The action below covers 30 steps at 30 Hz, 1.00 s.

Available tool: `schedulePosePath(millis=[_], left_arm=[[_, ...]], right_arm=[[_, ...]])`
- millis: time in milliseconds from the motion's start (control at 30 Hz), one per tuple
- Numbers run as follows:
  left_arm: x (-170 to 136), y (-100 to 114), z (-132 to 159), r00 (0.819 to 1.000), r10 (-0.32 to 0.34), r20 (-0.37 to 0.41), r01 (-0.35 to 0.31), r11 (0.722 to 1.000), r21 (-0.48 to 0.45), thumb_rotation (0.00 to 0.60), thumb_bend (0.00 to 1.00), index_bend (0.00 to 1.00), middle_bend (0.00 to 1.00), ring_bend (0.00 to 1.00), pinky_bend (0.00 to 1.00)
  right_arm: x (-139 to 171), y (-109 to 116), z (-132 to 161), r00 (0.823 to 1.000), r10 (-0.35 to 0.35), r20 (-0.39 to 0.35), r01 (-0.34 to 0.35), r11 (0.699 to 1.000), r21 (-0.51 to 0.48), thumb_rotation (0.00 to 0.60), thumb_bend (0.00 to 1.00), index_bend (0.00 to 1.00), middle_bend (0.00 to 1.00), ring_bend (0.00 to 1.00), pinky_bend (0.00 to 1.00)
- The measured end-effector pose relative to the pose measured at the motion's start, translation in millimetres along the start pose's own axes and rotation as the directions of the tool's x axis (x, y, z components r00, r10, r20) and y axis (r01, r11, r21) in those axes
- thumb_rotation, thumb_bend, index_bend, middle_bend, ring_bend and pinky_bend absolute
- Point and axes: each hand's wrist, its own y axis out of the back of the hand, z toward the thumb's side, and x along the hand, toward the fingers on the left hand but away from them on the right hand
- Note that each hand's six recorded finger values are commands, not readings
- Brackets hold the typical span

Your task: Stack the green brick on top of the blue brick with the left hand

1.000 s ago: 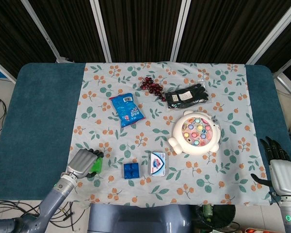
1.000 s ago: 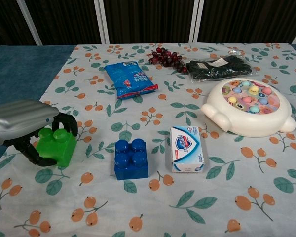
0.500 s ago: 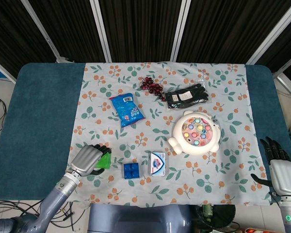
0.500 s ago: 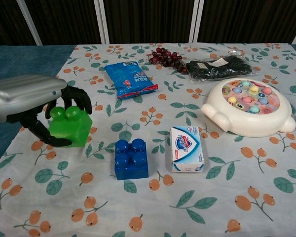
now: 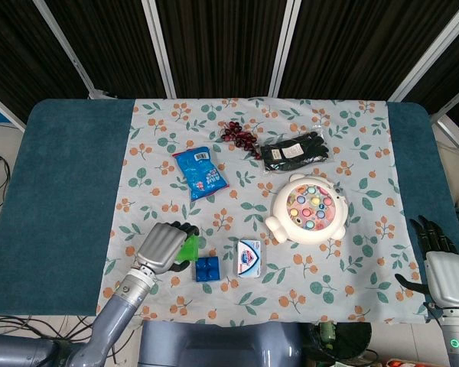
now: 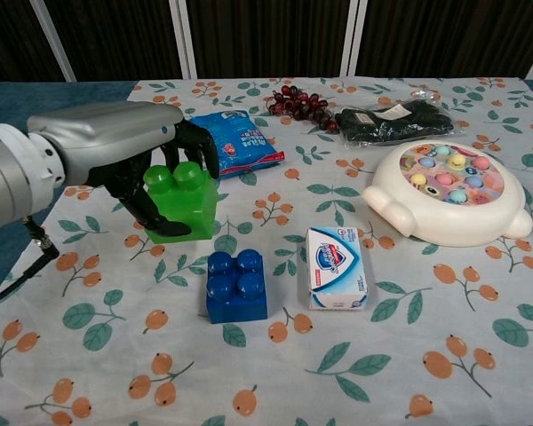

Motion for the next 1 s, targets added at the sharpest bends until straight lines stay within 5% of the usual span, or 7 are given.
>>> schedulePosePath(millis=[1000], left_arm=[[14, -24, 39, 0.993, -0.004, -0.117, -0.002, 0.999, -0.052, 0.6, 0.42, 0.58, 0.54, 0.48, 0.56]], right_arm=[[0, 1, 1, 1.0, 0.001, 0.0, -0.001, 1.0, -0.013, 0.6, 0.1, 0.0, 0.0, 0.0, 0.19]])
